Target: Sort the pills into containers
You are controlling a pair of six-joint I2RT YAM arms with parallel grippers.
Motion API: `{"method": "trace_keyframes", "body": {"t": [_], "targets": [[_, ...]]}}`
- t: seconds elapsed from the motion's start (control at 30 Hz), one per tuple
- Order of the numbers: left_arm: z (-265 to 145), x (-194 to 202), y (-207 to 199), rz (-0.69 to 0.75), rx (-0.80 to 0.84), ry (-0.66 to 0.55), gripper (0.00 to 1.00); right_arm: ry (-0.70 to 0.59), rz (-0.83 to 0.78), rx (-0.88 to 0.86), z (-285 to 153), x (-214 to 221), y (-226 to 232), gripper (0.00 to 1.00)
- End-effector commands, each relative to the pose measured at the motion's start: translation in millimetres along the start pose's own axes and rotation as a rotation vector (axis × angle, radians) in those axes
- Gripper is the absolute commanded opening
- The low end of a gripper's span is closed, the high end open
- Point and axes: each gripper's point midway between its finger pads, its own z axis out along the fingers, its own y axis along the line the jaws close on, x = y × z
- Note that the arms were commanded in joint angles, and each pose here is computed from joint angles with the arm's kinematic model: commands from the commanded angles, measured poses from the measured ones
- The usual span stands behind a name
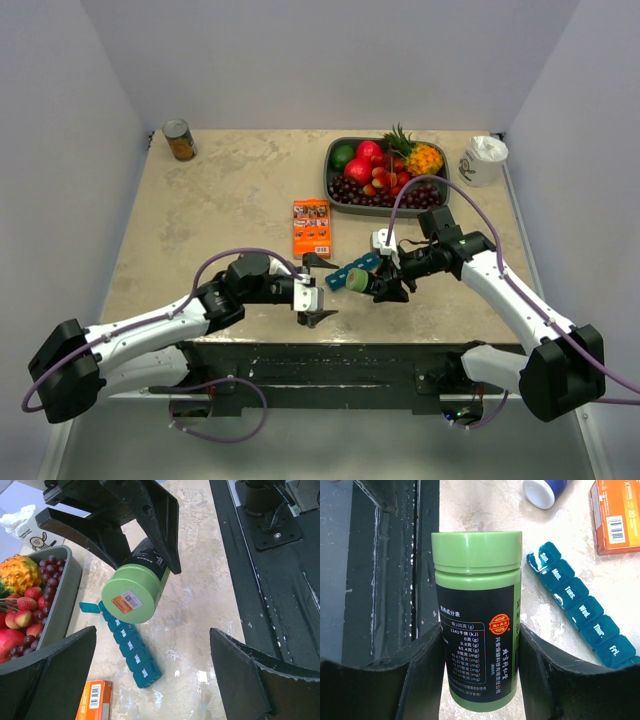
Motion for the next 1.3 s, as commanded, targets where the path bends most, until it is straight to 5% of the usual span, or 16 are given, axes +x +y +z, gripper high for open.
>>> {"method": "trace_keyframes", "body": {"t": [0.0, 0.7, 0.93, 1.03, 1.2, 1.23, 1.27], "targets": [[6, -29, 16, 0.092, -0.029, -0.081, 0.98, -0.057, -0.051, -0.015, -3, -17, 0, 0.0], [37, -32, 22, 0.102, -0.01, -0.093, 0.96, -0.066, -0.055, -0.026, -4, -19, 3, 0.0], [49, -26, 25, 0.077, 0.016, -0.059, 0.88, -0.067, -0.056, -0.025, -4, -19, 4, 0.0], [50, -21, 22, 0.058, 0.034, -0.039, 0.77, -0.067, -0.058, -0.025, -4, -19, 4, 0.0], [51, -14, 20, 0.003, 0.034, -0.008, 0.23, -0.067, -0.059, -0.025, -4, -19, 3, 0.0], [50, -14, 19, -0.011, 0.036, -0.006, 0.01, -0.067, -0.059, -0.025, -4, -19, 3, 0.0], [49, -16, 19, -0.05, 0.027, -0.011, 0.0, -0.065, -0.056, -0.025, -4, -19, 4, 0.0]]}}
